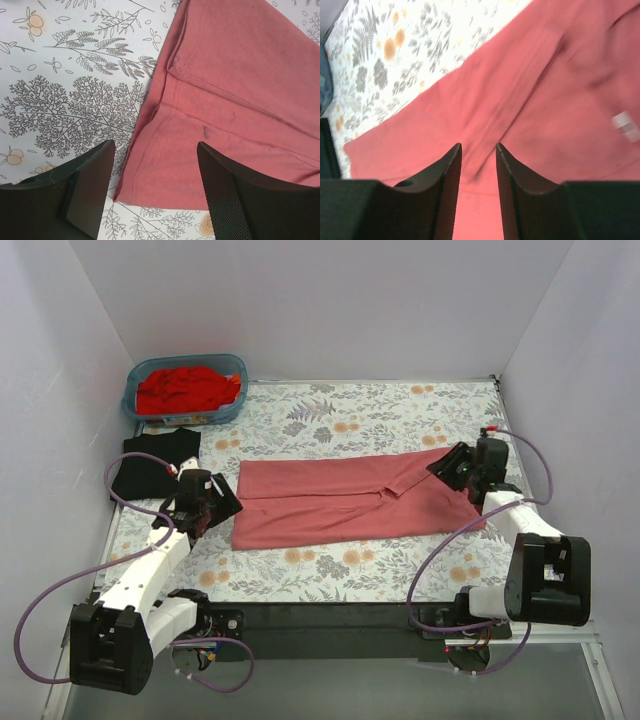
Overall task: Fold and stack the t-shirts
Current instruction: Fold the tshirt
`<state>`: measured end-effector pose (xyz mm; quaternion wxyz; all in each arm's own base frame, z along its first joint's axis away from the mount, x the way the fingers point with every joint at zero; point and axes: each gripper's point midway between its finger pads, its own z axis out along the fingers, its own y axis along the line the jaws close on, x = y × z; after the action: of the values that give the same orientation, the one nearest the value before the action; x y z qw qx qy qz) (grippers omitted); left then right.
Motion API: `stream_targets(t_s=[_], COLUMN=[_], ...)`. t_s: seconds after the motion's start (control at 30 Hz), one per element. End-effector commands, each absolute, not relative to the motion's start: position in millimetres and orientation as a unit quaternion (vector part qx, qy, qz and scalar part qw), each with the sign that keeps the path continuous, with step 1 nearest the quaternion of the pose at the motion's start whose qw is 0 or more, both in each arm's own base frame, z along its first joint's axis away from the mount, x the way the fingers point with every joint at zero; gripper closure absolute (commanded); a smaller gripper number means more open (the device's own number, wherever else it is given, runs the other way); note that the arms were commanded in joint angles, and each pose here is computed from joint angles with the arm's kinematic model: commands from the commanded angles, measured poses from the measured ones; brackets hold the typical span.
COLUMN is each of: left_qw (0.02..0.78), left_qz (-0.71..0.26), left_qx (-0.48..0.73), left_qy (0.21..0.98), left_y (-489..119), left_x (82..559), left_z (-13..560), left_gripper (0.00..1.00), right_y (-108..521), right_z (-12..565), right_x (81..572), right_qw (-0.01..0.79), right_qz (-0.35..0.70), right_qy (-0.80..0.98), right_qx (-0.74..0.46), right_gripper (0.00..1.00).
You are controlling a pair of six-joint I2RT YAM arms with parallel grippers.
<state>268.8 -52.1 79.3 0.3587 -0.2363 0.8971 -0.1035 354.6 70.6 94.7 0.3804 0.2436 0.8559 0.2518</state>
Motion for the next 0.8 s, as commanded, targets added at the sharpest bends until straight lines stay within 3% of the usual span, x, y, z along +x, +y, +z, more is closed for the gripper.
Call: stream_targets(t_s=[0.0, 0.43, 0.77], left_qw=[0.370, 0.368, 0.367], left_qz=[-0.107, -0.125, -0.106], left_qx=[-0.223, -0.194, -0.100], left_qy=[0.896, 0.901, 0.919], left_y=[-55, -67, -112], left_x=[274, 276, 354], left_z=[83, 83, 102], left_gripper=[0.35, 0.35, 0.36], right_y=[35, 20, 25], right_z=[114, 105, 62], right_x=[371, 416, 317], right_qw=[0.419, 0.392, 0.327], right_qz=[0.242, 0.301, 0.253], right_qy=[0.856, 0.854, 0.880], right_qx=[0.184, 0.165, 0.234], right_gripper=[0.61, 0.67, 0.59])
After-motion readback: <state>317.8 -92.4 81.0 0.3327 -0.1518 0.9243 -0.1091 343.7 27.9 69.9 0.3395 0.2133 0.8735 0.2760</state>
